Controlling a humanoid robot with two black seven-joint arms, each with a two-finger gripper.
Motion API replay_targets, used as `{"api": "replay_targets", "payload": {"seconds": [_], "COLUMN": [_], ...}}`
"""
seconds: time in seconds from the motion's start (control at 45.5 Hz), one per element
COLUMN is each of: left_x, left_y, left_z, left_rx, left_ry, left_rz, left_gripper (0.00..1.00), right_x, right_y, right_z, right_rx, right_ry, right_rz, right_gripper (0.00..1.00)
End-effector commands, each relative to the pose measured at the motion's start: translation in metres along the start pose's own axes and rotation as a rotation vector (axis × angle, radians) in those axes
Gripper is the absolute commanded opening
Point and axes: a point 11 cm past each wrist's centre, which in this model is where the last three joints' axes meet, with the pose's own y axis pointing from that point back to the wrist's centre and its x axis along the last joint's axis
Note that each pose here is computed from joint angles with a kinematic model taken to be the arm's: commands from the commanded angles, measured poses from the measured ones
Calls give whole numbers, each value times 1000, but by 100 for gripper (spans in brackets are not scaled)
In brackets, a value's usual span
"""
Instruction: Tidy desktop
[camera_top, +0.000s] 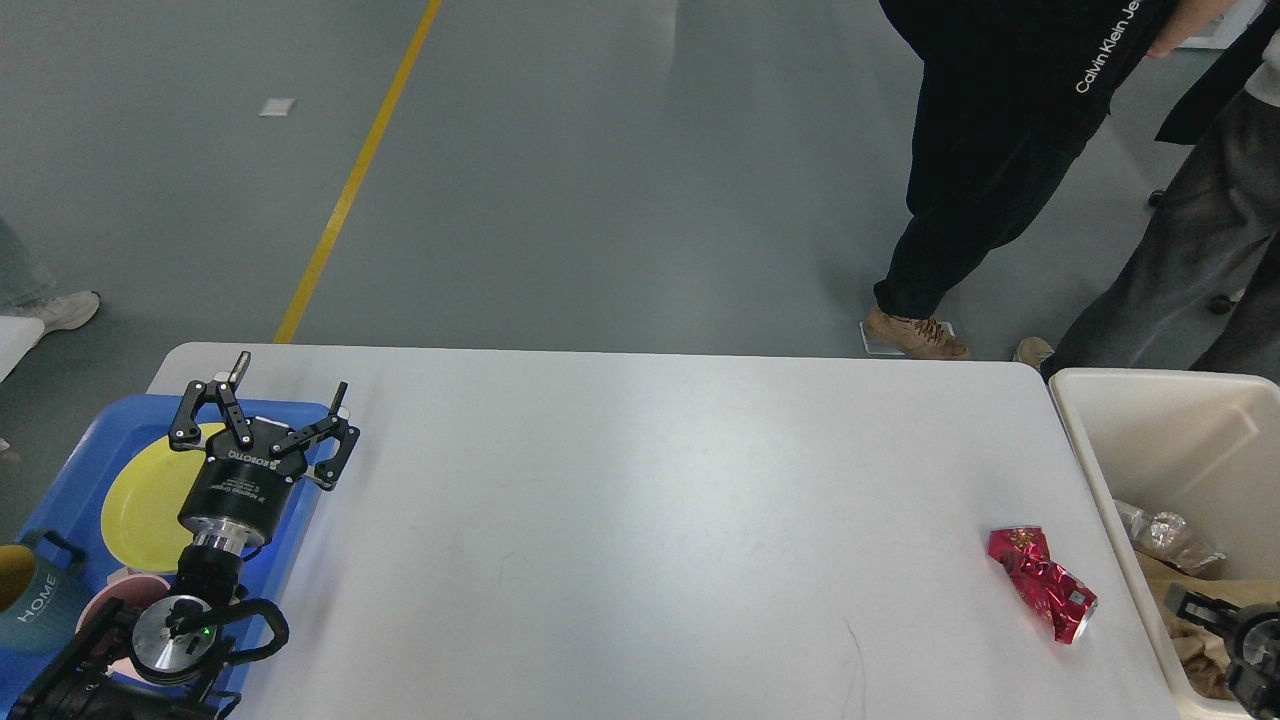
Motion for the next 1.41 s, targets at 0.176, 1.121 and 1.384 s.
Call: {"api": "replay_targets", "payload": {"seconds": [0.176,1.121,1.384], "left_x": [0,0,0], "left_y": [0,0,0], "left_z": [0,0,0], "left_rx": [1,1,1], "left_ry": [0,0,0], "left_rz": [1,-1,-1], "left_gripper": [97,97,97], "right_x": [8,210,187], "right_y": [0,300,360], "right_z": [1,-137,-135], "right_rx": [7,261,298], "right_ry": [-1,603,588], "right_rz": [0,-463,-490], "right_gripper": [100,100,100]}}
